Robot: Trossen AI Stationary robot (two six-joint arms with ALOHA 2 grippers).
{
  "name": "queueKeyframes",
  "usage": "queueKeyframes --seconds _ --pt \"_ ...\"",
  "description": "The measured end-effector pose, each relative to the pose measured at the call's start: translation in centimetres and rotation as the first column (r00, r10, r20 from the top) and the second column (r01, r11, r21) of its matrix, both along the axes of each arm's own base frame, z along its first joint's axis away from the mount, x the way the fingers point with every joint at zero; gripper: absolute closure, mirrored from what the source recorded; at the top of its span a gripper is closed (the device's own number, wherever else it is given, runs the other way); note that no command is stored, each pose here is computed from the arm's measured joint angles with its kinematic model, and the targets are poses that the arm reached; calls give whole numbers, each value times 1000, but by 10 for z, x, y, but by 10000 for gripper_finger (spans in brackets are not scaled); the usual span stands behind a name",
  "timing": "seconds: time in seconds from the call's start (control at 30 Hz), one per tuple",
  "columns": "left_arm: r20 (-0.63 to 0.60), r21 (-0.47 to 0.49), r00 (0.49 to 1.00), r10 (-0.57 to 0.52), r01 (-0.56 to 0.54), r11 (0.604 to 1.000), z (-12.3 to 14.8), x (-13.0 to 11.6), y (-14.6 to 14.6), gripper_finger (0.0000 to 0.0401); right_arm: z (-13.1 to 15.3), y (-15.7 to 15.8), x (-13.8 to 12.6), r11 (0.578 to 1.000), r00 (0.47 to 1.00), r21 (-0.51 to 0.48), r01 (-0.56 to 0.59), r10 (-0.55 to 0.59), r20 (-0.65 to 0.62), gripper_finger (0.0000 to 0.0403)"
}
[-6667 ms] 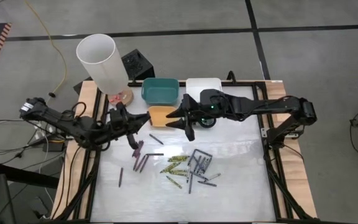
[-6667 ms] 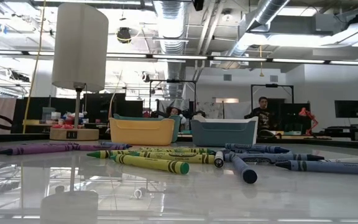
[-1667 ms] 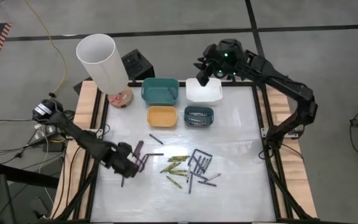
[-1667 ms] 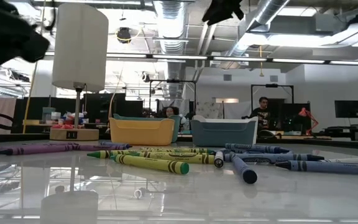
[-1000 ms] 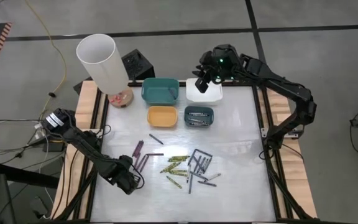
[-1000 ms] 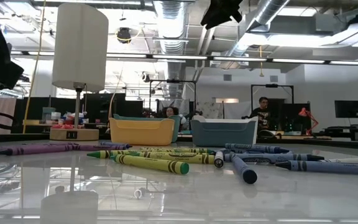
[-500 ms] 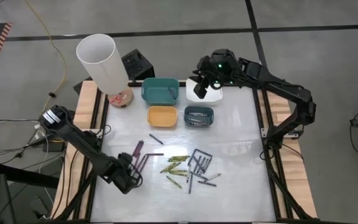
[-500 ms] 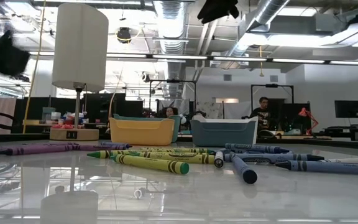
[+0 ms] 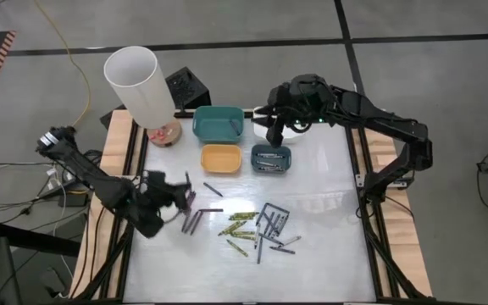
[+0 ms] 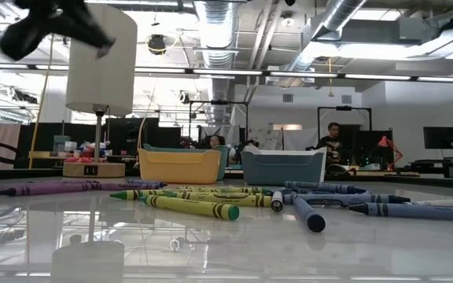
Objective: Sort crayons
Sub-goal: Put the violet crayon into the green bin
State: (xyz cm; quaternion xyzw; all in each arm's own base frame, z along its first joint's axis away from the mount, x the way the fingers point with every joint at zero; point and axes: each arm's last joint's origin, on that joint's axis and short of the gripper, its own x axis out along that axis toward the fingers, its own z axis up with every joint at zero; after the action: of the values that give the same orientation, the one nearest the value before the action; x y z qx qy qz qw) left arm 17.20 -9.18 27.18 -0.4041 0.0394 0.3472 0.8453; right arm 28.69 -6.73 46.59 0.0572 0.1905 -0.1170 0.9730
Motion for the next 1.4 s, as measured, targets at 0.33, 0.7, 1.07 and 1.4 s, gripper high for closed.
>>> queueKeyframes --seconds 0.33,0.7,1.07,1.4 --pt "94 313 994 -52 20 949 57 24 29 398 -6 40 32 984 984 66 -163 158 80 275" --pt "151 480 972 -180 87 873 80 39 53 399 -27 52 77 966 968 131 -222 203 145 275" --pt "100 547 965 -241 149 824 79 45 54 399 -16 42 77 968 950 114 -223 189 250 236" --pt "122 596 965 -230 114 795 84 48 60 399 -12 41 79 963 933 116 -243 200 298 185"
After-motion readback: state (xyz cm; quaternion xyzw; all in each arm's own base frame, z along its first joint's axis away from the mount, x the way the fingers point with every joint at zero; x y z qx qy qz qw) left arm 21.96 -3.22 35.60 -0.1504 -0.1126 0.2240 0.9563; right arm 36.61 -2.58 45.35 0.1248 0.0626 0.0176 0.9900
